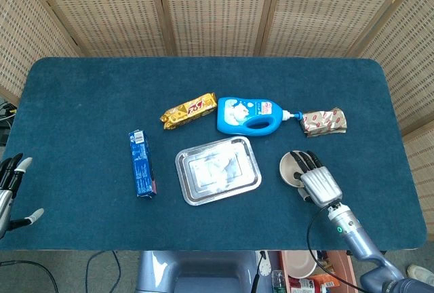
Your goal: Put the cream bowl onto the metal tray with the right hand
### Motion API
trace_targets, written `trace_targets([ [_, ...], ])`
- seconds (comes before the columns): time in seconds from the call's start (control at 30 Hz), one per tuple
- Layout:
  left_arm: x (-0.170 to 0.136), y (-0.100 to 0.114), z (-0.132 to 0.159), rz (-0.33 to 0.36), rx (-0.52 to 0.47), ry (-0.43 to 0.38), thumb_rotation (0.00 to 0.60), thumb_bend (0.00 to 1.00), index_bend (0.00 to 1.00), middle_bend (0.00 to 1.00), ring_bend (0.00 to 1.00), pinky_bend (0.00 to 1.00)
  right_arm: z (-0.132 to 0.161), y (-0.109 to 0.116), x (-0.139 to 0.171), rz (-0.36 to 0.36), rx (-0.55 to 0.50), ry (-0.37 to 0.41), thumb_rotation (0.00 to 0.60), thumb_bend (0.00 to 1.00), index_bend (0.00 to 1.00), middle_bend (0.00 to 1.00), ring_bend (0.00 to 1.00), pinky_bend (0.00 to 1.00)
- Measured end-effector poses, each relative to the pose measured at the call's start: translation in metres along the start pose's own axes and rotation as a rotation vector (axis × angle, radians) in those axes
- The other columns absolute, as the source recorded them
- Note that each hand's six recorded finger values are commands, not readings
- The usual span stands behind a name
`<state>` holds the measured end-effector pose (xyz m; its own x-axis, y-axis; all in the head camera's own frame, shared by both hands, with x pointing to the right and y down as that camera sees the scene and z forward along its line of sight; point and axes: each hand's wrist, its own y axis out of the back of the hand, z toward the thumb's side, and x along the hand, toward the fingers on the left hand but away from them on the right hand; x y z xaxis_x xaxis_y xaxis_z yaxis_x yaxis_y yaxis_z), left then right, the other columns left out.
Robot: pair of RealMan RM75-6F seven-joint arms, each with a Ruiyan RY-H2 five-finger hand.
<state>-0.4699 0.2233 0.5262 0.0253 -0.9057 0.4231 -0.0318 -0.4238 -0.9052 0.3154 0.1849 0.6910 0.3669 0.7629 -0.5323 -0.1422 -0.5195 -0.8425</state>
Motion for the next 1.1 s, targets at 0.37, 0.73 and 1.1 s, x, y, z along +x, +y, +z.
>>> trace_targets([
  [0.37,0.007,-0.005,-0.005,-0.023,0.000,0.027,0.600,0.00,0.00,0.00,0.00,0.00,0.041,0.060,-0.017,-0.140,-0.005,0.125,0.600,0.43,0.67,0.00,0.00,0.00],
  [0.73,0.013,-0.004,-0.010,-0.022,-0.003,0.062,0.600,0.00,0.00,0.00,0.00,0.00,0.126,0.095,-0.087,-0.142,0.175,0.344,0.600,0.43,0.67,0.00,0.00,0.00],
  [1.1,0.015,-0.004,-0.017,-0.030,-0.013,0.086,0.600,0.00,0.00,0.00,0.00,0.00,0.165,0.062,-0.114,-0.135,0.332,0.384,0.600,0.43,0.67,0.00,0.00,0.00],
])
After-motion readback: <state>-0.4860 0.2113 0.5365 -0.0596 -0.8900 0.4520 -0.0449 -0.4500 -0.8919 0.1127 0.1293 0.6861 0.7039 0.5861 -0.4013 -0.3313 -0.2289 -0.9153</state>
